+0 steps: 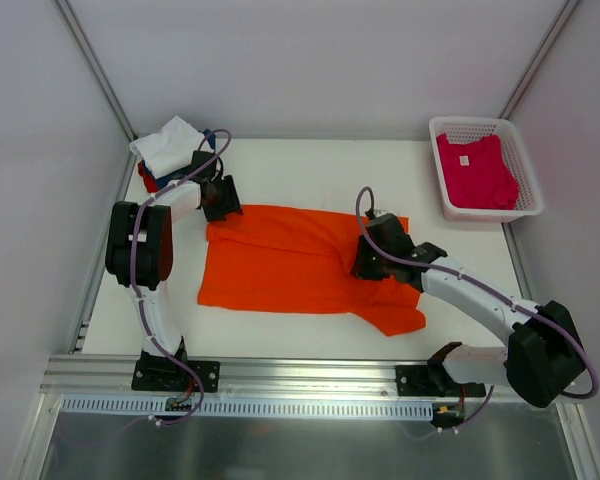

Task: Fold and stack the t-shirts
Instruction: Fold the tshirt

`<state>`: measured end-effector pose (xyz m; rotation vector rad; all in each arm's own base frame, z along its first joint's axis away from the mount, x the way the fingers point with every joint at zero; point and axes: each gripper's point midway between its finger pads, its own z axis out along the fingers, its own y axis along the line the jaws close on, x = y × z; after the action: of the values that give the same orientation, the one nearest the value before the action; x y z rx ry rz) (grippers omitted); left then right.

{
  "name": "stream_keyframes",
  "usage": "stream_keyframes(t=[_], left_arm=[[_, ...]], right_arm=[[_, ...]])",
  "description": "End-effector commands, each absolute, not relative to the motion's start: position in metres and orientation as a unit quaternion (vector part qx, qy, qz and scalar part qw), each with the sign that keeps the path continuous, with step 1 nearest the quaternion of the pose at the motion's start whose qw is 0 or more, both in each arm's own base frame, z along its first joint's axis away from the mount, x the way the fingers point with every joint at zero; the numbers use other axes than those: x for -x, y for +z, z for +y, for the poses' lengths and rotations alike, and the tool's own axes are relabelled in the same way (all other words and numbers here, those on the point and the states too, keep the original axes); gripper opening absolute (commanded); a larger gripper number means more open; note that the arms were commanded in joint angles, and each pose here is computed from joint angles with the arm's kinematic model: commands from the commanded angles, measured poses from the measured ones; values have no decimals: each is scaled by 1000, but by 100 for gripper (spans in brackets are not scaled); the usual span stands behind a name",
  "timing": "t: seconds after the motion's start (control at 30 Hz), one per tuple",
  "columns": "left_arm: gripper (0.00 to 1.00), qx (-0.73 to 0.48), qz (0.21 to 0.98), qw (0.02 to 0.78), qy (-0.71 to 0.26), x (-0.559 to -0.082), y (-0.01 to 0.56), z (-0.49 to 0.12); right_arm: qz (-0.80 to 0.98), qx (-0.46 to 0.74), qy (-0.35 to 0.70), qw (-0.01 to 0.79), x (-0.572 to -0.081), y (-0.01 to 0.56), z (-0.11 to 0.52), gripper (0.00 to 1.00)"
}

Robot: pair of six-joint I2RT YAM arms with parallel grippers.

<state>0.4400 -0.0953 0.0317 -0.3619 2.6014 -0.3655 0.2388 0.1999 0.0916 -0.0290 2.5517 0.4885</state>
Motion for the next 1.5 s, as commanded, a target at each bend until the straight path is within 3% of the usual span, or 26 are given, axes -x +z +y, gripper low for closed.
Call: stream_keyframes(t=[0.0, 0.17, 0.37, 0.7, 0.97, 1.27, 1.47], left_arm=[[55, 118, 950, 251, -144, -441, 40, -101], [55, 118, 950, 251, -144, -441, 40, -101], [55, 118, 950, 250, -147, -441, 40, -102], [55, 116, 949, 253, -147, -440, 44, -102], [55, 114, 949, 252, -150, -440, 44, -103], [55, 112, 951, 249, -147, -439, 40, -102], [55, 111, 951, 249, -145, -440, 39, -101]], right_arm=[[945, 12, 185, 271, -218, 97, 204, 24], [942, 33, 158, 294, -202, 113, 200, 23], [924, 38, 93, 369, -228, 151, 172, 27], [939, 25, 52, 340, -285, 120, 154, 26], [945, -3, 57, 322, -317, 92, 137, 19], [951, -10, 65, 302, -337, 65, 136, 1], [955, -14, 80, 284, -336, 53, 142, 0]])
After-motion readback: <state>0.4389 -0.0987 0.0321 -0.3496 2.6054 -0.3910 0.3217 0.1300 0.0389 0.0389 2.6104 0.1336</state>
